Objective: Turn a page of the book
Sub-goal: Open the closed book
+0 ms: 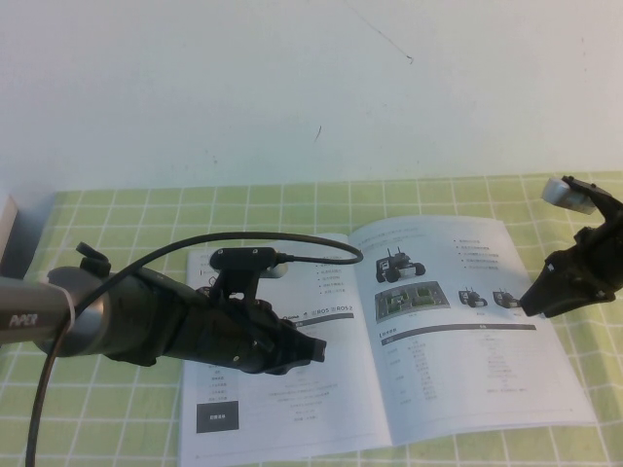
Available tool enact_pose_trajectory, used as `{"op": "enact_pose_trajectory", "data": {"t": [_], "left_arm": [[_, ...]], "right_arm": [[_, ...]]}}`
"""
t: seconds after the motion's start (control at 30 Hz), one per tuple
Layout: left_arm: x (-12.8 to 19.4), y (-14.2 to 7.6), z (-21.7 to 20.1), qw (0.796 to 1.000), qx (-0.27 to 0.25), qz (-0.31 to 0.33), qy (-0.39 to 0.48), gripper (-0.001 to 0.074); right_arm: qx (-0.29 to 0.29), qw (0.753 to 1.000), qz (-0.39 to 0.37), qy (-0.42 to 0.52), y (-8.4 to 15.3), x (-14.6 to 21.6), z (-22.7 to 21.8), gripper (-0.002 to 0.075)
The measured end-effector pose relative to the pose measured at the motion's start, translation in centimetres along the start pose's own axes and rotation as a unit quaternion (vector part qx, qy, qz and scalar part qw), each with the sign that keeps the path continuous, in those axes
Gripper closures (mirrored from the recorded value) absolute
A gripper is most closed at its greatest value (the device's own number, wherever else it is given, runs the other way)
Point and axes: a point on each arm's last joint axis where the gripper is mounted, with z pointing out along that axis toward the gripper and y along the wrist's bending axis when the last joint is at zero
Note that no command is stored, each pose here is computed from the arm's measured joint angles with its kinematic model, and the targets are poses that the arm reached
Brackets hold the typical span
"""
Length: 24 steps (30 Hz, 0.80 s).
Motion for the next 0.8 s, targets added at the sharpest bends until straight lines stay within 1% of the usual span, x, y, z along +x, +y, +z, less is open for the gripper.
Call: {"op": "enact_pose_trajectory", "data": {"t": [0.47,0.8], "left_arm": [[0.0,0.0,0.0,1.0,0.0,0.0,0.0,0.0738],[0.0,0.0,0.0,1.0,0.0,0.0,0.0,0.0738]], "right_arm": [[0.002,1.0,0.002,0.004,-0.04,0.07,0.0,0.0405],[-0.012,1.0,0.004,-0.005,0.21,-0.1,0.0,0.0405]]}}
